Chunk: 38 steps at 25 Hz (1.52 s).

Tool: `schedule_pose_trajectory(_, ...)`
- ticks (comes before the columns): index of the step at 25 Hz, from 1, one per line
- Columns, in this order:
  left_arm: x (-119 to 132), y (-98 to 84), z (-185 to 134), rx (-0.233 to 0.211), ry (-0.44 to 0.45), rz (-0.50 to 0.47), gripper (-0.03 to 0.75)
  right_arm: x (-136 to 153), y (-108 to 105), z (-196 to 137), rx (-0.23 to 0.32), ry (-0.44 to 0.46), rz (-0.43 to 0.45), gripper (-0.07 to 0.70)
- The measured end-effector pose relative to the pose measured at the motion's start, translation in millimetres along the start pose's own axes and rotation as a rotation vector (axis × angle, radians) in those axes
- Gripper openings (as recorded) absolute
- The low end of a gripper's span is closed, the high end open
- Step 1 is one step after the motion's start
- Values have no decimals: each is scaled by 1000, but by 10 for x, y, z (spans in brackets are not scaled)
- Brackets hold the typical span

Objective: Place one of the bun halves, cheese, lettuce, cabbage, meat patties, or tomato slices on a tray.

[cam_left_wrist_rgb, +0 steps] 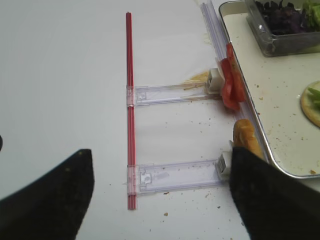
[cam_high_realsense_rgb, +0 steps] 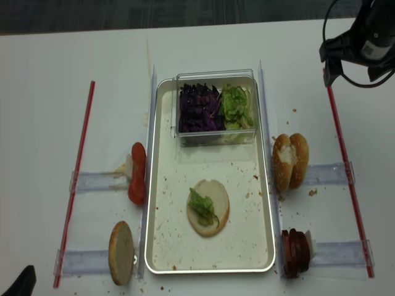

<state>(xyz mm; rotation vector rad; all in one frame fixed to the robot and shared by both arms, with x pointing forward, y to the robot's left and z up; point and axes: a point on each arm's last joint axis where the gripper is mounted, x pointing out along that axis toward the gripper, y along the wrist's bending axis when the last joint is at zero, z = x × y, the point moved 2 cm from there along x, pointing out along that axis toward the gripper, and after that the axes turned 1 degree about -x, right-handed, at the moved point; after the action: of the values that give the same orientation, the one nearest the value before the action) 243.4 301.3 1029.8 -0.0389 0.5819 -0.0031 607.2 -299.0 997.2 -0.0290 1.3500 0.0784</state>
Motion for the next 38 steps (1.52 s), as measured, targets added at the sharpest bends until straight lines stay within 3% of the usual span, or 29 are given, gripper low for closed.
schedule_pose_trajectory(7, 0, 0, 0, 0, 0, 0, 550, 73, 39, -491, 3, 68, 8, 689)
schedule_pose_trajectory(18, 0, 0, 0, 0, 0, 0, 550, -277, 157, -1771, 1, 46, 6, 689)
schedule_pose_trajectory(26, 0, 0, 0, 0, 0, 0, 550, -728, 231, -2429, 11, -165, -8, 689)
schedule_pose_trajectory(38, 0, 0, 0, 0, 0, 0, 550, -942, 274, -2982, 1, -483, -38, 689)
